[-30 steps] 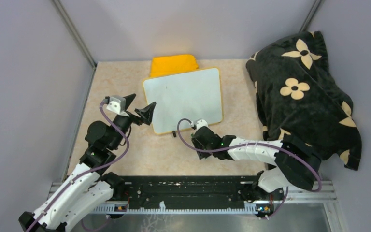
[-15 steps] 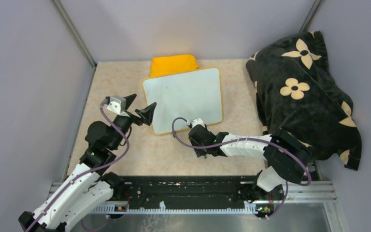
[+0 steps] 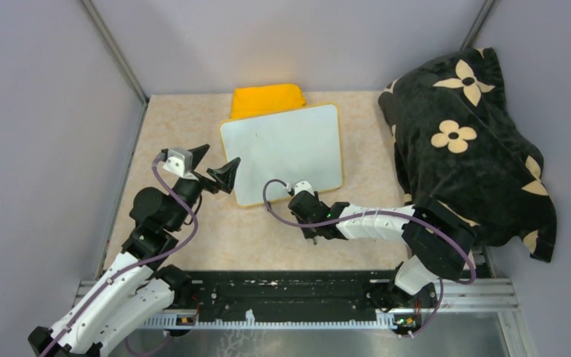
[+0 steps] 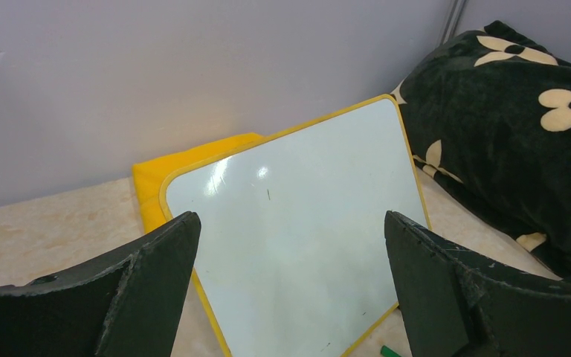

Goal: Write a sentence on the whiteboard
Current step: Open the whiteboard marker at the center of the board.

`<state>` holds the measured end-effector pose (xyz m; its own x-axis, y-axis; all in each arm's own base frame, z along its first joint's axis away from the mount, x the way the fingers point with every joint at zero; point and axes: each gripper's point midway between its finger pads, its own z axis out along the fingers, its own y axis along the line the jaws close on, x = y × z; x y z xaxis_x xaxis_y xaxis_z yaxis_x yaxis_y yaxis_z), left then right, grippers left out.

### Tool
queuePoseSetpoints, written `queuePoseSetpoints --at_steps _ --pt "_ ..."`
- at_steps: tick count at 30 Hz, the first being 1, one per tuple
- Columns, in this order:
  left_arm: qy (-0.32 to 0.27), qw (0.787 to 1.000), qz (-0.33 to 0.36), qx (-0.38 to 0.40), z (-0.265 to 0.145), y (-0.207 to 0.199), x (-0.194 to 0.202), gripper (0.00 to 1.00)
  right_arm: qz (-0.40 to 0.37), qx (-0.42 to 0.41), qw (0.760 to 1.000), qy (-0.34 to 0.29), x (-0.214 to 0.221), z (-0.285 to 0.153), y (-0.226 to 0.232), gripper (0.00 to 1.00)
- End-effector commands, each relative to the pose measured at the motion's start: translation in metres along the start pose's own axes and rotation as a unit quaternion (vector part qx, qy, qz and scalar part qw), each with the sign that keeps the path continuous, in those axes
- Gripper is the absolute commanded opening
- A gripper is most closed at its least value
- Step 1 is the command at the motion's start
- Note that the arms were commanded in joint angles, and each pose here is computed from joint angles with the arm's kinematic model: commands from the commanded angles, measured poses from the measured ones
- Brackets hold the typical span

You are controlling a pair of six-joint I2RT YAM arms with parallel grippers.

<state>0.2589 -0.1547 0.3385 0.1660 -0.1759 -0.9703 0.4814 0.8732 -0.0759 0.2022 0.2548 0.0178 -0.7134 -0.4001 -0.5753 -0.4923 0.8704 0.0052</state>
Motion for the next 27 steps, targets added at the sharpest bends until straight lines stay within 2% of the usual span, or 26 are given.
queuePoseSetpoints --at_steps 1,9,19,27 --pt "-0.014 1.0 0.005 0.013 -0.001 -0.005 -0.009 0.99 -0.005 0.008 0.999 0.04 0.024 0.002 -0.007 0.17" --pt "-0.012 1.0 0.005 0.013 -0.001 -0.005 -0.008 0.99 0.005 -0.007 1.0 0.021 0.011 -0.006 -0.001 0.0" --pt "-0.004 1.0 0.003 0.018 0.002 -0.007 -0.002 0.99 0.003 -0.07 0.994 -0.087 -0.026 -0.055 0.005 0.0" --pt "0.023 0.999 -0.026 0.028 0.009 -0.015 0.015 0.99 0.04 -0.141 0.963 -0.226 -0.054 -0.128 0.003 0.0"
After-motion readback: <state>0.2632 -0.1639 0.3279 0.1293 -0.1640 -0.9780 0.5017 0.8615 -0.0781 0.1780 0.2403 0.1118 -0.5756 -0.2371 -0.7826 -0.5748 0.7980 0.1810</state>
